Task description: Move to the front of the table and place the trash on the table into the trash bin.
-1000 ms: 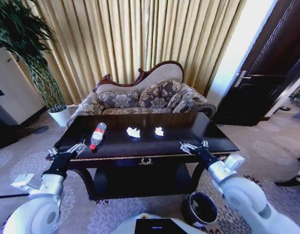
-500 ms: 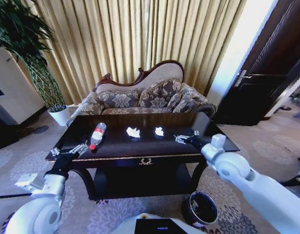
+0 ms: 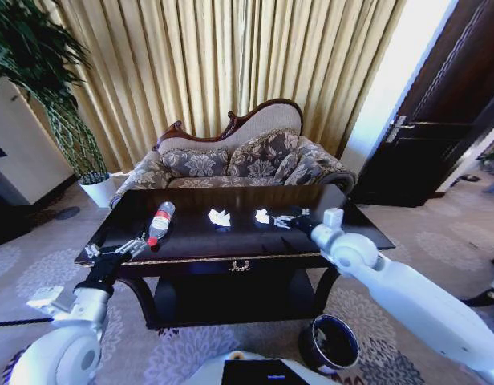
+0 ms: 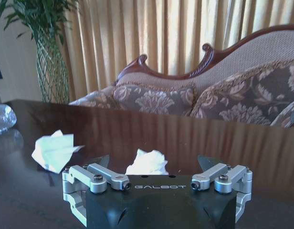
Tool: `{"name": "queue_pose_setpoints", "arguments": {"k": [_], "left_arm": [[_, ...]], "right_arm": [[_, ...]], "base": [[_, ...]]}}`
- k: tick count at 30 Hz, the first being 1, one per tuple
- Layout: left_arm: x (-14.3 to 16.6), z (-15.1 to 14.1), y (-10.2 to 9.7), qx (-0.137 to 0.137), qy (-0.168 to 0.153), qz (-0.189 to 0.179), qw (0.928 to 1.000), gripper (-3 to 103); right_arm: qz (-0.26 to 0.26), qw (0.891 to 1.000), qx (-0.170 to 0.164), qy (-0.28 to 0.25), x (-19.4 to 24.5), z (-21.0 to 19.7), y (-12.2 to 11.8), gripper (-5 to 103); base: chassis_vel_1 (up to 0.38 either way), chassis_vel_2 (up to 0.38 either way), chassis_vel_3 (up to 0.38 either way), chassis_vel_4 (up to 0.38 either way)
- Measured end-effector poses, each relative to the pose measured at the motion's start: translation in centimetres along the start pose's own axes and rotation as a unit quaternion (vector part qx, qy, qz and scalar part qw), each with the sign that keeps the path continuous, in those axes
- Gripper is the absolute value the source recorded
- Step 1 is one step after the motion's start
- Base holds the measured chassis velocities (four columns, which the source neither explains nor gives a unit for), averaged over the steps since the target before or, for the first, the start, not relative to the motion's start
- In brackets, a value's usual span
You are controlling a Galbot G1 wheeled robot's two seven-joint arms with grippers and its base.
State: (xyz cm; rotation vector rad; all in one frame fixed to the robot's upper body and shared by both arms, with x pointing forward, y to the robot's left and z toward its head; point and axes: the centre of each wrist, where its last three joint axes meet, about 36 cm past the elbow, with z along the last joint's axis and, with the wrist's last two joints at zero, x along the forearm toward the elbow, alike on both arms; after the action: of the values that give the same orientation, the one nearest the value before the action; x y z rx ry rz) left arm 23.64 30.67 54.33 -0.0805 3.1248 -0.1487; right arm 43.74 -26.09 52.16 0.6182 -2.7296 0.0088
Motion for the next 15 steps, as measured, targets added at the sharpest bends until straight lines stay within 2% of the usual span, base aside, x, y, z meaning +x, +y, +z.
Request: {"name": "queue_pose_setpoints", "arguments": {"k": [7, 9, 11, 15], "left_arm": [[0.0, 0.0, 0.0, -0.001, -0.001, -0.002, 1.0, 100], [0.0, 0.0, 0.0, -0.001, -0.001, -0.002, 1.0, 100], [0.0, 0.0, 0.0, -0.003, -0.001, -0.004, 1.0, 100], [0.1, 0.1, 0.0, -0.003, 0.0, -0.008, 1.0, 100]], "right_arm": [[0.008, 1.0, 0.004, 0.012, -2.1, -0.2, 0.3, 100], [0.012, 1.0, -0.003, 0.016, -2.5, -0.3, 0.5, 100], [0.022, 0.999, -0.026, 0.033, -3.1, -1.0, 1.3, 100], [0.036, 0.997, -0.033, 0.06, -4.1, -2.2, 2.6, 100]], "base": [[0.0, 0.0, 0.0, 0.0], [0.0, 0.0, 0.0, 0.0], [0.0, 0.0, 0.0, 0.0], [0.0, 0.0, 0.0, 0.0]]}}
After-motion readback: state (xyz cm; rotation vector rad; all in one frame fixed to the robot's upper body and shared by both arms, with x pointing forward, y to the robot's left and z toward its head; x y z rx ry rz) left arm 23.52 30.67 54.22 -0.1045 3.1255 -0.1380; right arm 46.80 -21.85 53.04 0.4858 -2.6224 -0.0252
